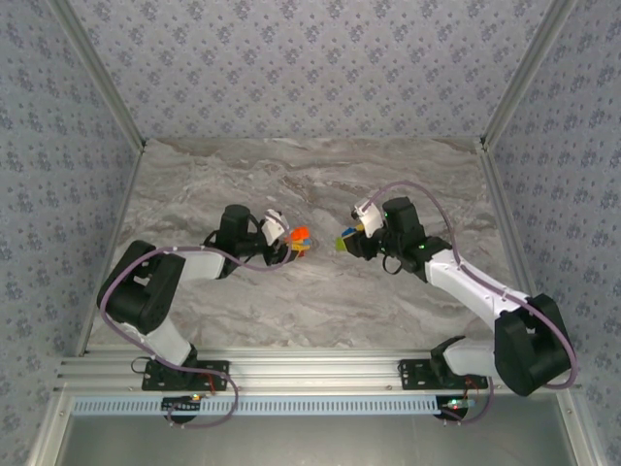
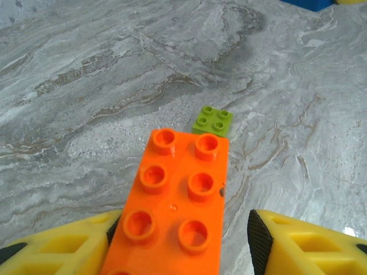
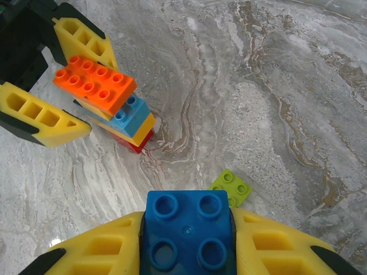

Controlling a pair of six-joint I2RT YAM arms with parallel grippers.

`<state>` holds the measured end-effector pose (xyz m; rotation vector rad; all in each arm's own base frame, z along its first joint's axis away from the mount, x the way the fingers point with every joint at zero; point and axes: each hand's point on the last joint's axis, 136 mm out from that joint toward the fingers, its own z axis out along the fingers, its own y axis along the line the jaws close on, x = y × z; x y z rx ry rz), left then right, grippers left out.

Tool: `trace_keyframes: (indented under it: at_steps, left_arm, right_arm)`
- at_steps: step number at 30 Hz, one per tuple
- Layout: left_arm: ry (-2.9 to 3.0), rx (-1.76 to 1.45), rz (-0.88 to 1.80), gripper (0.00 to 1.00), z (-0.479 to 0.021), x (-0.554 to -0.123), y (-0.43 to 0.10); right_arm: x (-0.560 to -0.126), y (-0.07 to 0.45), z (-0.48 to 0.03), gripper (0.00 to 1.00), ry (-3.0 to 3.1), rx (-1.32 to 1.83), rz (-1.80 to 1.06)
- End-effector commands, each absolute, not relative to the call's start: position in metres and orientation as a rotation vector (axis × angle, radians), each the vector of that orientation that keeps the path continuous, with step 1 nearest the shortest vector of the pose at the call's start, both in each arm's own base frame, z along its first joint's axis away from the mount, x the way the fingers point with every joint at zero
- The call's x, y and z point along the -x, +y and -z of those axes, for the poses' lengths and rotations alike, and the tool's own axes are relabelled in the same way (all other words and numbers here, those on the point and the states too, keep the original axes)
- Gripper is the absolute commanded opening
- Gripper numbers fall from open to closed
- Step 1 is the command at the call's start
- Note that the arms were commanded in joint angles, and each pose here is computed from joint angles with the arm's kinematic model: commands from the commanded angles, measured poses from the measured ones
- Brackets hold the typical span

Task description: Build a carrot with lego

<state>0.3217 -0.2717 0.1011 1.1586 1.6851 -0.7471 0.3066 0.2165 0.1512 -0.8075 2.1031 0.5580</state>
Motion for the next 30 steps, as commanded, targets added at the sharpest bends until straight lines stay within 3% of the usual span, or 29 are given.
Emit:
trace_keyframes:
  at_steps: [1,15,23,30]
  left_arm:
    - [1.644,-1.186,0.773,0.58,-0.108,-0.323,-0.277]
    - [1.646,-1.193,0.779,0.44,-0.108,-0.323,-0.277]
    - [1.652,-1.192,0.779,0.41,-0.108,-0.323,-0.277]
    - [1.655,-1.194,0.79,0.37,-0.108,-0.324,-0.276]
  right_arm:
    - [-0.312,0.22,-0.164,0.23,2.074,0.823,-0.572]
    - [-0.324,0.241,-0.176,0.23,2.052,0.928,-0.635]
    - [-0.333,0.277,-0.176,0.23,1.983,1.111,-0.796]
    - [-0.336,0.299,-0.165,0.16,1.813,1.36,-0.903]
